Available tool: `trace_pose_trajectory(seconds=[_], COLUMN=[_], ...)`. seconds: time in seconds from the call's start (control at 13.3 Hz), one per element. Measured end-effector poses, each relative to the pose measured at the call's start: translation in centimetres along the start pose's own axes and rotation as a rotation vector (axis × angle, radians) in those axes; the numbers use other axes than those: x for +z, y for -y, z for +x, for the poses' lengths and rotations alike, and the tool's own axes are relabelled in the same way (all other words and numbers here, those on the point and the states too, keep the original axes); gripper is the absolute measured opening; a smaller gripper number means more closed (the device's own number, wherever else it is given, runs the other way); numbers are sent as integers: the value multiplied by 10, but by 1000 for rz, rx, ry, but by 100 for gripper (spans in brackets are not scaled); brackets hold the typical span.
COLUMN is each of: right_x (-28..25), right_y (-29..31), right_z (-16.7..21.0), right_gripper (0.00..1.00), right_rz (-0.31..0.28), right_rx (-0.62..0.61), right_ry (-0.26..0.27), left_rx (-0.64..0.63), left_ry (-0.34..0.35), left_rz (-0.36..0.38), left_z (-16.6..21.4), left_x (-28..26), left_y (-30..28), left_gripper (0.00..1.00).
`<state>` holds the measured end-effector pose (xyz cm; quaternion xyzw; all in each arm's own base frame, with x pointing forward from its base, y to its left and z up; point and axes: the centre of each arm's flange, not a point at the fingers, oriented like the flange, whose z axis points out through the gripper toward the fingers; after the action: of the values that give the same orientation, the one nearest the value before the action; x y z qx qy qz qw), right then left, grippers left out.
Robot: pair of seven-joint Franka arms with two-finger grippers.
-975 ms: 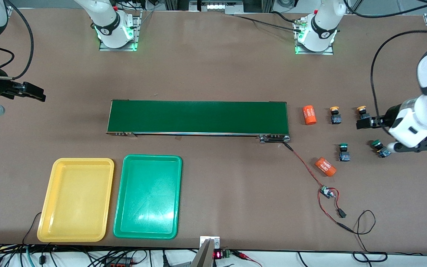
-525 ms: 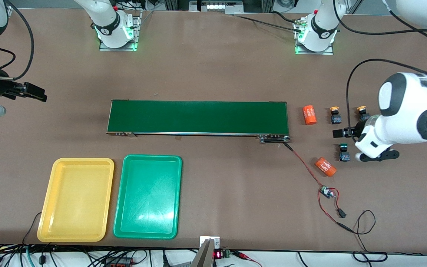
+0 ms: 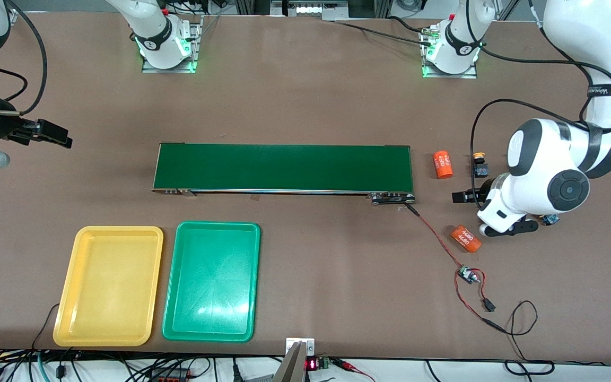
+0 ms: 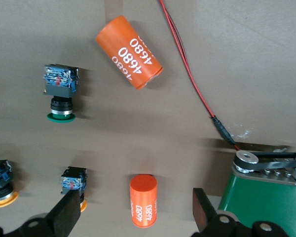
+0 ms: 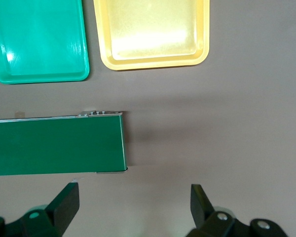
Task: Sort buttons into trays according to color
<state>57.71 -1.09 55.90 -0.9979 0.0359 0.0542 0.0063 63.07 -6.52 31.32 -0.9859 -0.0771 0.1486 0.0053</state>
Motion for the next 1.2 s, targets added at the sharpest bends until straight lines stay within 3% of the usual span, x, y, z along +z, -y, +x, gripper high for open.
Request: trace_pose_trajectory(seconds=[0.38,0.75,1.2], right_x=[6,6,6], right_y=[1,2,1], right_z=[5,5,5], right_gripper=[100,100,100], right_rz=[10,17,17], right_rx=[1,2,4], right_ry=[3,3,3], left_rx=[57,136,219], left_ry=[53,-8,21], left_rz=[12,11,-2], left_z=[-26,-93,-99], left_x=[50,108,147], left_y=[-7,-20,18], left_gripper=[100,100,100])
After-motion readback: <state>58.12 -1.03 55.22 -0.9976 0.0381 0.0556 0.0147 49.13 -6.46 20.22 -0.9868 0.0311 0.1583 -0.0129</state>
